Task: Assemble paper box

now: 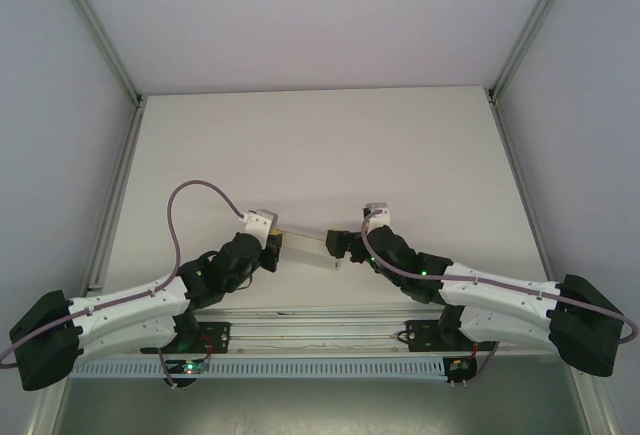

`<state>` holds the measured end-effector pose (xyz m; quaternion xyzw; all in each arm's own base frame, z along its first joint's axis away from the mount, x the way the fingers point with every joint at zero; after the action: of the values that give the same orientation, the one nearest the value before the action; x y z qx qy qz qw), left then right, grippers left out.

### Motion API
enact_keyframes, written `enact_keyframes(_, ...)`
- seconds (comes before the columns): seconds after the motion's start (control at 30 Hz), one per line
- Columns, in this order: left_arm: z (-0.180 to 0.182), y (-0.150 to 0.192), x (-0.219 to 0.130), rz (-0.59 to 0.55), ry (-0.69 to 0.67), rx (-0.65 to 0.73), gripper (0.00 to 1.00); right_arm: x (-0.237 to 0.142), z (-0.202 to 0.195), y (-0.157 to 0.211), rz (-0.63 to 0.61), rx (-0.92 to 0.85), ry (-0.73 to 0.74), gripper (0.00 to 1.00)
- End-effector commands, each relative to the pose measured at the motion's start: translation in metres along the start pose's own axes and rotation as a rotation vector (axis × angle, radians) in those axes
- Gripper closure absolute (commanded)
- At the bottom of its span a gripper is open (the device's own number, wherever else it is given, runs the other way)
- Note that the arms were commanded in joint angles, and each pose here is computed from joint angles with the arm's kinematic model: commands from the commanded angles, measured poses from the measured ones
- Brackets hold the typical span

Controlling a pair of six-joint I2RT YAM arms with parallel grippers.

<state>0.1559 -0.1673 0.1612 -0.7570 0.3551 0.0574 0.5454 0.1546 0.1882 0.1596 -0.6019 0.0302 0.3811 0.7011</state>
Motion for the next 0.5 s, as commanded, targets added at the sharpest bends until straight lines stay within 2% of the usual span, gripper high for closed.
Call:
enact_keyframes(0.0,0.010,0.021,0.000,0.092,-0.044,0.072,1.00,0.005,-0.012,0.024,0.099,0.009,0.051,0.02)
enact_keyframes(0.1,0.008,0.022,-0.001,0.102,-0.029,0.079,0.88,0.005,-0.018,0.036,0.138,0.035,0.071,0.03)
enact_keyframes(0.27,0.001,0.021,-0.005,0.155,0.023,0.081,0.52,0.006,-0.023,0.047,0.170,0.054,0.080,0.03)
enact_keyframes(0.33,0.000,0.020,-0.006,0.179,0.014,0.079,0.41,0.006,-0.024,0.048,0.170,0.060,0.096,0.03)
enact_keyframes(0.37,-0.002,0.019,-0.007,0.197,0.018,0.079,0.30,0.006,-0.025,0.049,0.170,0.059,0.101,0.03)
enact_keyframes(0.4,-0.003,0.018,-0.008,0.215,0.027,0.080,0.12,0.006,-0.025,0.049,0.170,0.061,0.107,0.03)
enact_keyframes(0.43,-0.005,0.017,-0.009,0.229,0.035,0.080,0.00,0.007,-0.025,0.049,0.171,0.063,0.108,0.03)
enact_keyframes(0.47,-0.007,0.017,-0.010,0.241,0.043,0.075,0.00,0.007,-0.026,0.050,0.177,0.064,0.112,0.03)
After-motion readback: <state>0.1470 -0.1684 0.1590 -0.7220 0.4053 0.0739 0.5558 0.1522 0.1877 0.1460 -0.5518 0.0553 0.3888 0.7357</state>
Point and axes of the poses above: each hand's point on the last joint's axis, 136 mm out from that joint toward the fingers, its own x axis out along the fingers, its own z axis along the line the jaws close on, y = z × x, the point moved 9 cm from there along -x, back along the fingers, and after that the axes turned 15 degrees about -x, right-handed, at the moved point
